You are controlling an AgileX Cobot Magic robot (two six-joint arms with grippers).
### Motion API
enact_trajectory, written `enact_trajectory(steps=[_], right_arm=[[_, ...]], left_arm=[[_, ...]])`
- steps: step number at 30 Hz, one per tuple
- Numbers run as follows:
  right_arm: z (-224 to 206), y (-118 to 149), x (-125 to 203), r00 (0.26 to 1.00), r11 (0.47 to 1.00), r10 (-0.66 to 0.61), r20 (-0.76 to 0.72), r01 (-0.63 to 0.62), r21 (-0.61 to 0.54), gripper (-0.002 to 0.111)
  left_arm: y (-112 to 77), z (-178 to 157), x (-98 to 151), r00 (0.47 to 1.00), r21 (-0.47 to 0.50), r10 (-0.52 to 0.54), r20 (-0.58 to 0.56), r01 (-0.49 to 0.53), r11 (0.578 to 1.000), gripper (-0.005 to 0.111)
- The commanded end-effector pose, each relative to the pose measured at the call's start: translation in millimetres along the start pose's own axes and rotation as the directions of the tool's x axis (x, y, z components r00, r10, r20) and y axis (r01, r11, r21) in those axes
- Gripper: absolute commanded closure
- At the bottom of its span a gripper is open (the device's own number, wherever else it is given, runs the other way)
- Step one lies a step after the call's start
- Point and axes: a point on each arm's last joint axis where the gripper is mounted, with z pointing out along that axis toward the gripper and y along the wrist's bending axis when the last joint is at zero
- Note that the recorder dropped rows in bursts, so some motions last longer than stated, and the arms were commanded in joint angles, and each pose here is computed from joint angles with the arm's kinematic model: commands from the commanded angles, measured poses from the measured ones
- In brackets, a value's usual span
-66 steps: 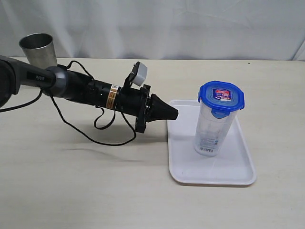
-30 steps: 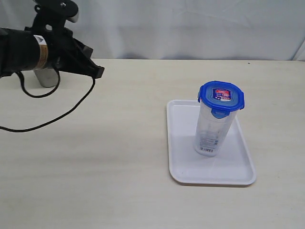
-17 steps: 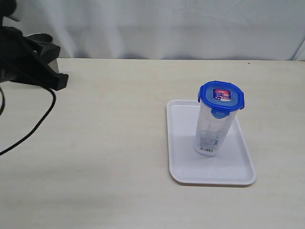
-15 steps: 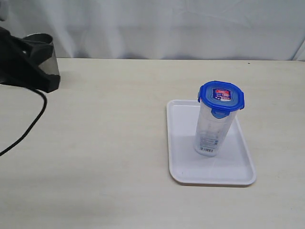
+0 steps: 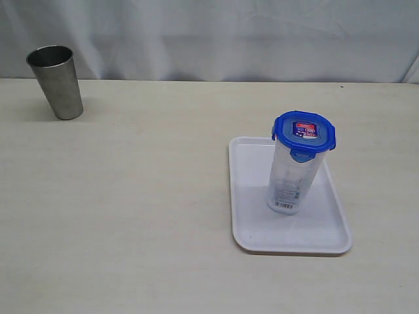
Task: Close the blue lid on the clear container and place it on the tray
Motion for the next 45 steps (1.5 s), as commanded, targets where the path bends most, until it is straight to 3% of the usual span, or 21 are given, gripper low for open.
enact_trajectory(steps=[1, 7, 16, 19, 23, 27, 29, 32, 35, 40, 45], right_arm=[[-0.5, -0.1, 1.8, 1.0, 1.0, -0.01, -0.007, 0.01, 0.002, 0.104], [-0.5, -0.1, 1.8, 1.0, 1.0, -0.01, -0.007, 0.01, 0.002, 0.104], [-0.5, -0.1, 1.8, 1.0, 1.0, -0.01, -0.007, 0.01, 0.002, 0.104], [-0.5, -0.1, 1.8, 1.0, 1.0, -0.01, -0.007, 0.01, 0.002, 0.104], [-0.5, -0.1, 1.8, 1.0, 1.0, -0.01, -0.007, 0.01, 0.002, 0.104], [-0.5, -0.1, 1.8, 1.0, 1.0, -0.01, -0.007, 0.01, 0.002, 0.104], [-0.5, -0.1, 1.8, 1.0, 1.0, -0.01, -0.007, 0.01, 0.002, 0.104], [-0.5, -0.1, 1.8, 1.0, 1.0, -0.01, -0.007, 0.01, 0.002, 0.104], [-0.5, -0.1, 1.8, 1.0, 1.0, -0.01, -0.007, 0.01, 0.002, 0.104], [-0.5, -0.1, 1.8, 1.0, 1.0, -0.01, -0.007, 0.01, 0.002, 0.104], [-0.5, -0.1, 1.6, 1.0, 1.0, -0.01, -0.006, 0.01, 0.002, 0.104]], left_arm=[[-11.0, -3.5, -0.9, 1.0, 0.111, -0.009, 0.015, 0.007, 0.994, 0.107], [-25.6, -6.4, -1.3, 1.0, 0.272, -0.01, 0.018, 0.004, 0.962, 0.107], [-39.3, -11.4, -2.1, 1.0, 0.422, -0.018, 0.023, 0.007, 0.907, 0.107], [-41.8, -12.8, -4.7, 0.996, 0.453, -0.081, 0.037, 0.056, 0.89, 0.107], [-38.8, -12.9, -15.6, 0.959, 0.452, -0.269, 0.091, 0.201, 0.869, 0.107], [-24.1, -11.7, -28.8, 0.858, 0.384, -0.47, 0.205, 0.372, 0.845, 0.107], [-14.5, -10.6, -27.2, 0.805, 0.327, -0.53, 0.266, 0.442, 0.835, 0.107], [-2.9, -8.9, -15.2, 0.767, 0.226, -0.555, 0.323, 0.507, 0.832, 0.107], [5.5, -8.2, -0.5, 0.776, 0.111, -0.532, 0.34, 0.528, 0.842, 0.107], [16.2, -17.3, 30.5, 0.804, -0.102, -0.504, 0.314, 0.557, 0.824, 0.107], [15.6, -35.6, 55.6, 0.927, -0.258, -0.28, 0.248, 0.342, 0.903, 0.107]])
